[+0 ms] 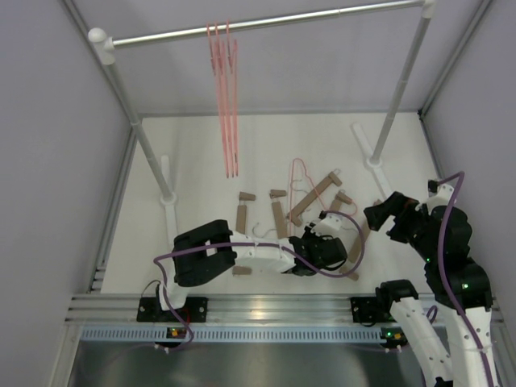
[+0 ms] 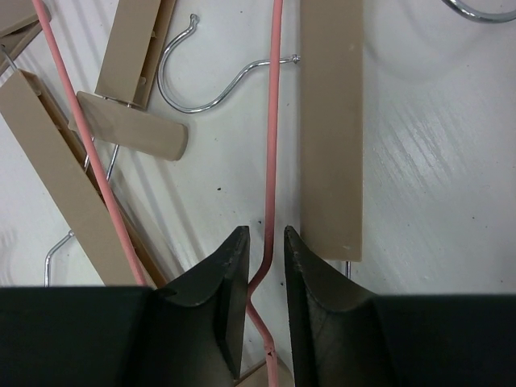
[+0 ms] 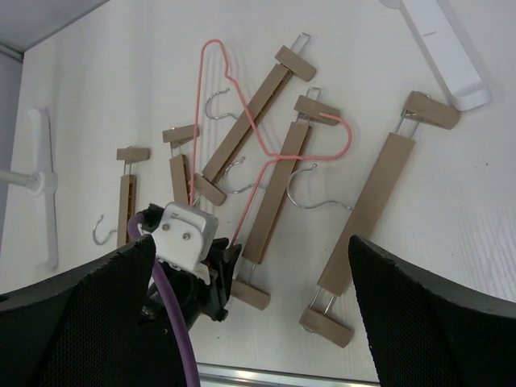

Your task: Organize the hangers

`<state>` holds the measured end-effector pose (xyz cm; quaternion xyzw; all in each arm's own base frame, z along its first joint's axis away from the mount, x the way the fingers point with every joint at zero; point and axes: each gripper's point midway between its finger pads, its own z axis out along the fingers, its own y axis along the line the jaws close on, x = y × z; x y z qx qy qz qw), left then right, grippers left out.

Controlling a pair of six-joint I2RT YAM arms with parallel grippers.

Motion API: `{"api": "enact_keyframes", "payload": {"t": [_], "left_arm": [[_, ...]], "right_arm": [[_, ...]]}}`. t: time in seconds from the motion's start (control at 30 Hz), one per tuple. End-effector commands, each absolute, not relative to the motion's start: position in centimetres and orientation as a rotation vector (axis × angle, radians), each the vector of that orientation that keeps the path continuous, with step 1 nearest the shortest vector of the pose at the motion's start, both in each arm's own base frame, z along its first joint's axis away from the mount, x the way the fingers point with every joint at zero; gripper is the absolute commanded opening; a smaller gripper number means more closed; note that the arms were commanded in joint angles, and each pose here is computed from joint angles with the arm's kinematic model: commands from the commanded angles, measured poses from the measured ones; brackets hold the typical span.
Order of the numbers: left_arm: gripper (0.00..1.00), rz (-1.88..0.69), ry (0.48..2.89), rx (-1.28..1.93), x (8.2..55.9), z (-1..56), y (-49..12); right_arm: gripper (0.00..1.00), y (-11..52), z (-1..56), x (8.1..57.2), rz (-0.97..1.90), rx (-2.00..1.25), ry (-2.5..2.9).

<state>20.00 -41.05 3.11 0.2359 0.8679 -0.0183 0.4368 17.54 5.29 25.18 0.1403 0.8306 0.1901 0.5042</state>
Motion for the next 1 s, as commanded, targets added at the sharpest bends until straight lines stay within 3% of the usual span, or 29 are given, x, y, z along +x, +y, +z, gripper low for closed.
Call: {"api": "enact_keyframes", "payload": {"t": [0.0, 0.33, 0.53, 0.97], "left_arm": [[0.29, -0.028, 2.152, 0.554, 20.4, 2.9, -40.7], [0.25, -0.018, 2.157, 0.562, 20.5, 2.4, -40.7], [0.01, -0.017, 2.151, 0.560, 20.7, 2.8, -40.6], [0.00, -0.095, 2.099, 0.509, 20.9, 7.7, -40.2]], "right_arm": [[1.00, 5.1, 24.8, 17.2, 0.450, 0.338, 2.016], [1.00, 5.1, 24.7, 17.2, 0.447, 0.339, 2.014], [0.99, 5.1, 24.8, 17.1, 0.447, 0.336, 2.011], [0.99, 5.2, 24.9, 17.1, 0.453, 0.336, 2.010]]}}
